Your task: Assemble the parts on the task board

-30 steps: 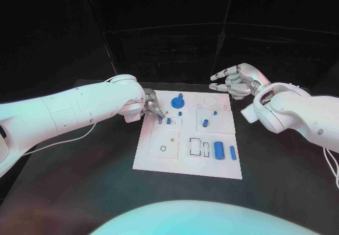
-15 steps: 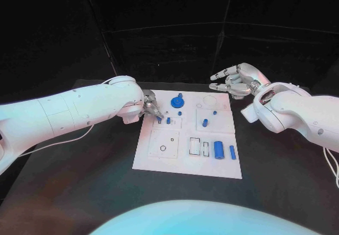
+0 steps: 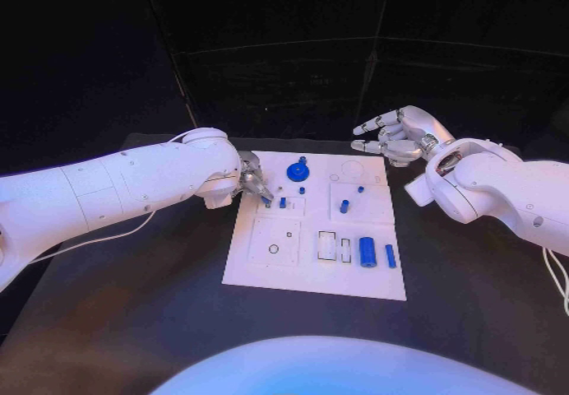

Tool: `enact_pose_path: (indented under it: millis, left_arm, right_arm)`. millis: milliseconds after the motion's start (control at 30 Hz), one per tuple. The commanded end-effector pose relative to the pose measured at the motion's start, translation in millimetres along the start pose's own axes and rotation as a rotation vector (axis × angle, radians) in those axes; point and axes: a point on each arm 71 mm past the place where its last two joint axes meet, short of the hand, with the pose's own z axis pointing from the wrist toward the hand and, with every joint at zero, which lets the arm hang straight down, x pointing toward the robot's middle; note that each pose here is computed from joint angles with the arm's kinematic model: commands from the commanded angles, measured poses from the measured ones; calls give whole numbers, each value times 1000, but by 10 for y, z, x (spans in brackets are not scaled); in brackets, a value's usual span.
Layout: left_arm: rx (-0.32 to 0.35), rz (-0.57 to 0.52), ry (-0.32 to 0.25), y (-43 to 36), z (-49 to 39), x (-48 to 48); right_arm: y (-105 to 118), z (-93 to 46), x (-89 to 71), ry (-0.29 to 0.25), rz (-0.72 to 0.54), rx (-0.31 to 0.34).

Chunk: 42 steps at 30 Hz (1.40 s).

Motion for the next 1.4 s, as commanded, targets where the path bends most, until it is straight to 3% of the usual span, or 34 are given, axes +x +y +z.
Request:
enact_pose_path:
  millis: [33, 1400]
  left_arm:
    - [-18, 24, 10, 10, -3, 20]
    - [-17, 50, 44, -22, 1, 88]
  right_arm:
    - [14, 3, 2, 7, -2, -8]
    - [9, 8, 5, 11, -2, -5]
